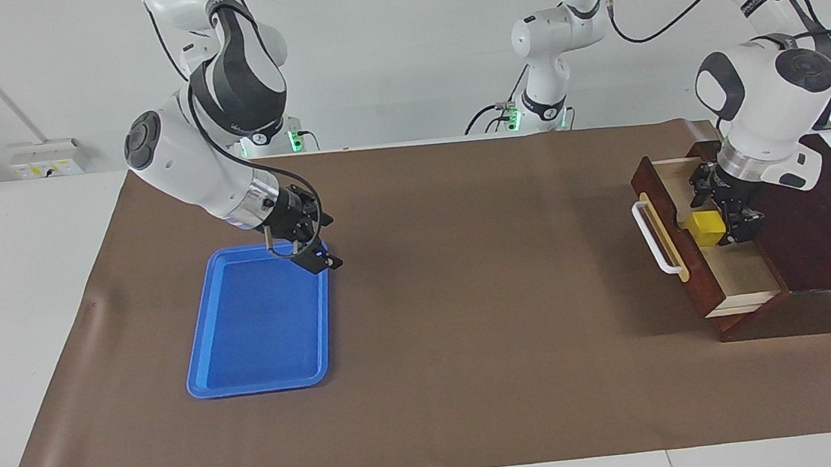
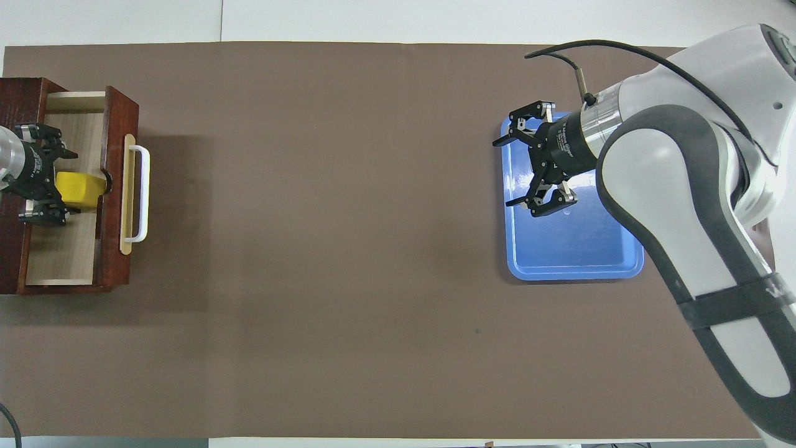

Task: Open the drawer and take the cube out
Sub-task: 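Lower the left gripper into the drawer and grasp the yellow cube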

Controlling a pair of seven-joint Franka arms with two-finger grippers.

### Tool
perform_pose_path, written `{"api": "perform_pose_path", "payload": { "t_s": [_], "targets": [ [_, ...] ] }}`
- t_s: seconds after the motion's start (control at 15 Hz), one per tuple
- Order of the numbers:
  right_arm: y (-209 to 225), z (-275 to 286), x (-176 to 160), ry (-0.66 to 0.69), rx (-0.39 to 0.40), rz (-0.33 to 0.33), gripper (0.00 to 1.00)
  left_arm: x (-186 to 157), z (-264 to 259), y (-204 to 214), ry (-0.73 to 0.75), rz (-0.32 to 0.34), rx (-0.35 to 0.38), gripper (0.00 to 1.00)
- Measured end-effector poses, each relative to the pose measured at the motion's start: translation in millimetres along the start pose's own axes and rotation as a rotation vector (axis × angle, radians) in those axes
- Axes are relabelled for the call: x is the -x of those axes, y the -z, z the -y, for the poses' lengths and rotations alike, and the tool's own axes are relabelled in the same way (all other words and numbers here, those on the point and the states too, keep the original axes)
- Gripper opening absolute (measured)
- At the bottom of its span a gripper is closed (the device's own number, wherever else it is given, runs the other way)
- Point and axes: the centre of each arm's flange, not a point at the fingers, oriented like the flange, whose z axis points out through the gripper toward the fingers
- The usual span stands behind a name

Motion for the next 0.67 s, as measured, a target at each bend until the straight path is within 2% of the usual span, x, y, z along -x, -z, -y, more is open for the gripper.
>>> {"api": "perform_pose_path", "payload": {
  "t_s": [0.47,0.53,0.67],
  "targets": [
    [-0.2,0.0,0.3,0.000,0.000,0.000,1.00,2.1,4.1,-11.7,0.005,0.002,-0.008,1.00],
    [-0.2,-0.1,0.3,0.000,0.000,0.000,1.00,2.6,4.4,-13.1,0.006,0.002,-0.008,0.93],
    [-0.3,-0.1,0.3,0.000,0.001,0.000,1.00,3.3,4.4,-13.7,0.008,0.002,-0.004,0.68]
  ]
}}
